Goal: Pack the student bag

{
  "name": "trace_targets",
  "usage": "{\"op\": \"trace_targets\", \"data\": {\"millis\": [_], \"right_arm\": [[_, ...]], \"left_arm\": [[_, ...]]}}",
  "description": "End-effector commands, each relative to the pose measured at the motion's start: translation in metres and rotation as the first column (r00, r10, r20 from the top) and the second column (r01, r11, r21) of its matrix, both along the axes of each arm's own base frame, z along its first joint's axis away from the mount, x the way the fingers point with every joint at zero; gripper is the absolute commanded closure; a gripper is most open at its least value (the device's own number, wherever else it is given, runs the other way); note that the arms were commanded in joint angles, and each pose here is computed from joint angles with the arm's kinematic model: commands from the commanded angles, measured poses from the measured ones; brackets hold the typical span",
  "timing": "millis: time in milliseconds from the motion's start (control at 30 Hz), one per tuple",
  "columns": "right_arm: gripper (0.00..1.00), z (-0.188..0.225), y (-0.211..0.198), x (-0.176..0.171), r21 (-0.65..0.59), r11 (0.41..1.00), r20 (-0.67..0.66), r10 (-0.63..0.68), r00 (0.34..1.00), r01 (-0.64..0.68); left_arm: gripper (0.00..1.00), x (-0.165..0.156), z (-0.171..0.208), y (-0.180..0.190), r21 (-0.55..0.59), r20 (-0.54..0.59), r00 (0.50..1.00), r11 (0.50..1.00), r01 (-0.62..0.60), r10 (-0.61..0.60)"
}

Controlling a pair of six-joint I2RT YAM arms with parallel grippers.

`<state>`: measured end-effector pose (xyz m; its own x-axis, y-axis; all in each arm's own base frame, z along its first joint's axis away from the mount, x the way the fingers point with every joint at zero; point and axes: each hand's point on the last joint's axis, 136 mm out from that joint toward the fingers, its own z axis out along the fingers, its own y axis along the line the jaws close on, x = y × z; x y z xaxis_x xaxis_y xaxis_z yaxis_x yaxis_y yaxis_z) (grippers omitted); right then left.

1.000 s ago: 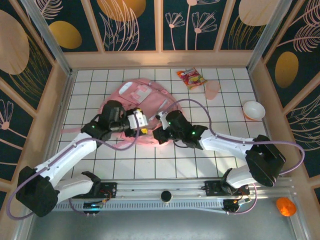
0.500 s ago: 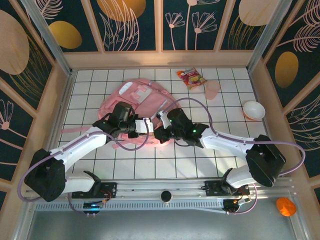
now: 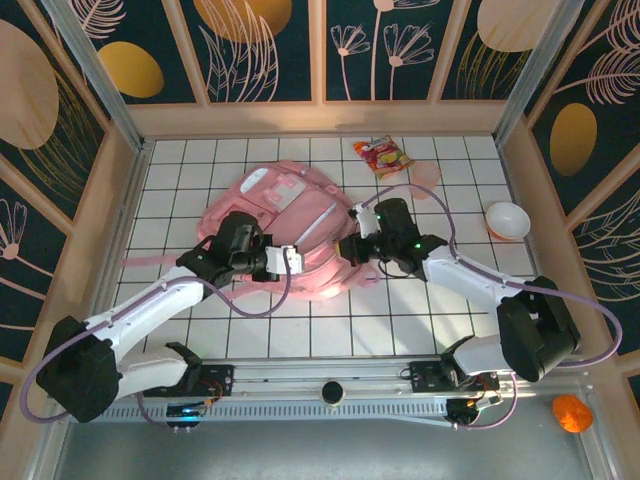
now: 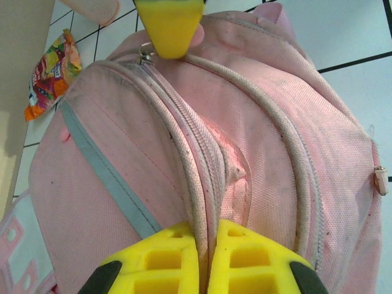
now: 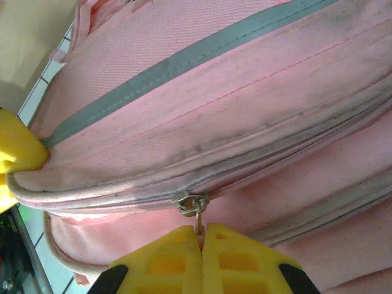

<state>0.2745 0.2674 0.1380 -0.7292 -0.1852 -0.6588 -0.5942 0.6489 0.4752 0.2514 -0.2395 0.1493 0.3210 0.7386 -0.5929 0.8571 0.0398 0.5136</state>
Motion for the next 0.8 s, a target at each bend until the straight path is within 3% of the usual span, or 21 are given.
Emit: {"op": "trace_targets", "data": {"millis": [0, 133, 333, 367, 500, 600, 767], "right_arm": [[1.0, -0.017, -0.034, 0.014, -0.095, 0.993, -0.007, -0.073, 0.997, 0.072], [1.0, -0.006, -0.02, 0.004, -0.031, 0.999, -0.022, -0.036, 0.999, 0.035], [1.0, 0.0, 0.04, -0.043, 0.041, 0.998, -0.047, 0.044, 0.998, -0.042], [1.0, 0.001, 0.048, -0.049, 0.065, 0.997, -0.054, 0.05, 0.997, -0.046], [1.0, 0.011, 0.072, -0.056, 0.108, 0.993, -0.044, 0.056, 0.997, -0.051], [1.0, 0.015, 0.079, -0.056, 0.099, 0.993, -0.033, 0.061, 0.998, -0.058], [1.0, 0.017, 0.081, -0.055, 0.082, 0.994, -0.029, 0.081, 0.996, -0.078]], "left_arm": [[1.0, -0.001, -0.009, 0.023, 0.062, -0.002, 0.997, 0.995, -0.083, 0.083], [1.0, 0.013, -0.013, 0.049, 0.108, 0.025, 0.978, 0.972, -0.208, 0.207], [1.0, 0.049, -0.001, 0.103, 0.103, 0.1, 0.898, 0.894, -0.437, 0.428], [0.94, 0.051, 0.0, 0.105, 0.106, 0.1, 0.895, 0.89, -0.444, 0.435], [0.55, 0.029, 0.017, 0.076, 0.038, -0.044, 0.951, 0.952, -0.304, 0.305], [0.47, 0.012, 0.037, 0.046, -0.099, -0.169, 0.963, 0.968, -0.23, 0.212], [0.36, -0.012, 0.014, 0.005, -0.063, -0.205, 0.973, 0.99, -0.124, 0.109]]}}
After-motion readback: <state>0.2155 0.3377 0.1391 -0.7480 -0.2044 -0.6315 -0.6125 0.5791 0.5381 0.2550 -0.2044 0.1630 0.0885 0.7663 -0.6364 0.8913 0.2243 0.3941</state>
